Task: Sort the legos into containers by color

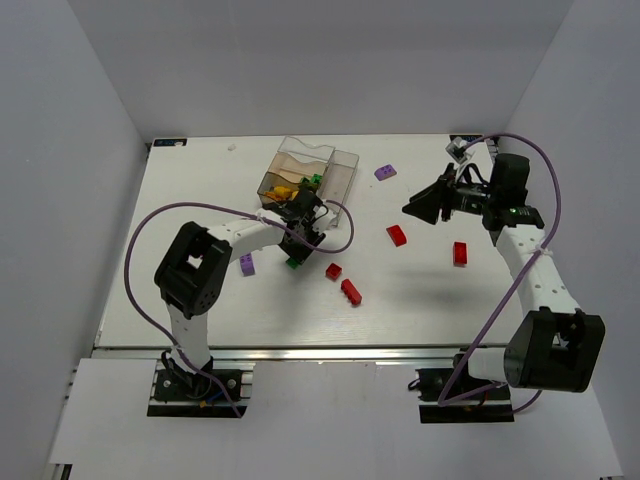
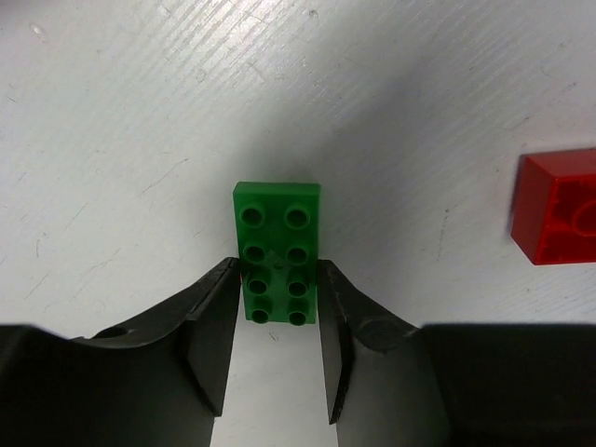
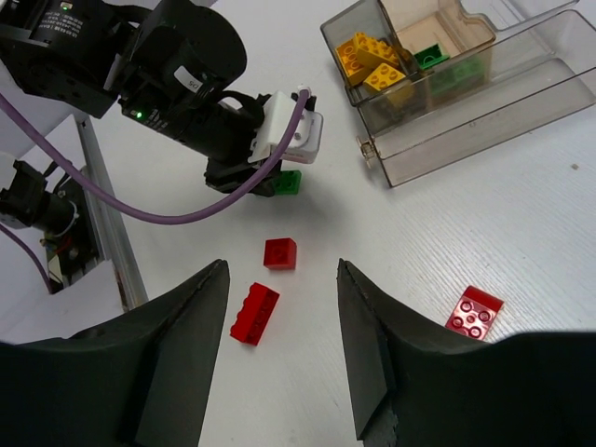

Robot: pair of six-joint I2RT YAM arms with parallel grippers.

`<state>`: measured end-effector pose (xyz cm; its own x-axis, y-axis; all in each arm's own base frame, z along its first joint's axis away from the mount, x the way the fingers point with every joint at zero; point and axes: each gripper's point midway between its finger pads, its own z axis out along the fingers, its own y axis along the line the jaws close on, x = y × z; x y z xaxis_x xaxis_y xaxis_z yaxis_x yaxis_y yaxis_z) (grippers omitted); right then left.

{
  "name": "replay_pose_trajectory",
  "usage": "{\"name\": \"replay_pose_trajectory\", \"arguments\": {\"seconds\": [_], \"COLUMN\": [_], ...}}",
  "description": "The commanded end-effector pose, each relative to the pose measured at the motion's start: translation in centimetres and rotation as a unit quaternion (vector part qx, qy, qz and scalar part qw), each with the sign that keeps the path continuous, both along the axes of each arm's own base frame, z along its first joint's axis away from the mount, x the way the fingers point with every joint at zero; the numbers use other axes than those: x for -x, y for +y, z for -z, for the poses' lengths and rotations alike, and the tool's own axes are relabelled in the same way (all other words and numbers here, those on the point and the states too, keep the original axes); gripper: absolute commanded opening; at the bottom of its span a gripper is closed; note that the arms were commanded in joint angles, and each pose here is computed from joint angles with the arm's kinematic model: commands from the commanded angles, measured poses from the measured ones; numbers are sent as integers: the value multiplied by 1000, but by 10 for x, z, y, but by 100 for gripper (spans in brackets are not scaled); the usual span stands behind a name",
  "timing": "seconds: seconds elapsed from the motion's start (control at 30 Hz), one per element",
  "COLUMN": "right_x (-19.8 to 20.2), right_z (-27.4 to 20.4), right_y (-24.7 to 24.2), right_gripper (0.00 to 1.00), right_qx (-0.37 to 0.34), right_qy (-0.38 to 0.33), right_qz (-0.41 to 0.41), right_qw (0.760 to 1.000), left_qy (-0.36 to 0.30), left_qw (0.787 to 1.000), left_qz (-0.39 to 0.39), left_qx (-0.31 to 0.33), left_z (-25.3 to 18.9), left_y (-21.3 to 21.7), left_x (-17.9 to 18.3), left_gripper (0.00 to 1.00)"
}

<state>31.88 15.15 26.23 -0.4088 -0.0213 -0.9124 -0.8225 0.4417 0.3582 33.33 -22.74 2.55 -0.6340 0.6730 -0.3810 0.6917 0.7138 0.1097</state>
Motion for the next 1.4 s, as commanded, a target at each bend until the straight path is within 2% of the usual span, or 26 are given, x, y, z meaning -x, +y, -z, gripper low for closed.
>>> {"name": "replay_pose_trajectory", "arguments": {"seconds": [0.0,0.27,0.4,0.43,0.5,0.53,0.6,0.63,0.67,0.73,0.77,0.9,0.97,1.0,1.03,1.07,1.1,1.17,1.2,1.37], "right_x": [6,6,7,6,7,6,7,7,7,6,6,6,6,5,6,6,6,6,6,7], "right_z": [-12,-14,-14,-15,-14,-14,-15,-14,-14,-14,-14,-14,-13,-13,-11,-11,-11,-12,-12,-11], "right_y": [-2,-6,-8,-9,-10,-11,-10,-11,-11,-12,-13,-14,-14,-15,-14,-15,-15,-15,-15,-15], "right_gripper": [56,55,54,54,54,53,53,52,52,51,50,50,49,49,49,49,49,48,48,47], "right_qx": [-15,-25,-27,-27,-29,-29,-29,-29,-29,-27,-26,-26,-26,-26,-27,-28,-28,-30,-30,-34], "right_qy": [-20,-14,-15,-14,-13,-13,-14,-13,-14,-14,-13,-14,-12,-12,-8,-8,-7,-8,-8,-3], "right_qz": [-13,-13,-13,-12,-12,-10,-13,-11,-11,-6,-5,-4,-4,-4,-4,-4,-5,-6,-5,-11], "right_qw": [1000,1000,999,999,999,999,999,999,999,1000,1000,1000,1000,1000,1000,1000,1000,1000,1000,999], "left_qy": [0,12,7,4,-2,-9,-21,-27,-50,-57,-89,-160,-155,-174,-162,-146,-171,-168,-195,-240], "left_qw": [1000,1000,1000,1000,1000,1000,1000,999,997,992,986,970,972,967,970,974,967,967,958,933], "left_qz": [3,9,6,4,0,-5,-12,-13,-20,-19,-19,-8,-21,-27,-38,-51,-56,-102,-117,-190], "left_qx": [-1,-7,-10,-9,-10,-5,5,19,50,109,140,183,173,185,179,166,181,162,174,188], "left_z": [3,9,9,7,4,-2,-13,-22,-44,-70,-95,-147,-137,-158,-156,-135,-160,-142,-163,-168], "left_y": [-1,-2,-2,-2,-2,-5,-8,-13,-20,-35,-44,-61,-60,-65,-60,-60,-66,-53,-52,-35], "left_x": [0,6,3,2,-1,-5,-10,-13,-23,-27,-37,-69,-88,-107,-115,-128,-147,-175,-192,-233], "left_gripper": [48,55,53,51,37,22,4,0,0,0,0,0,0,0,0,0,0,0,0,0]}}
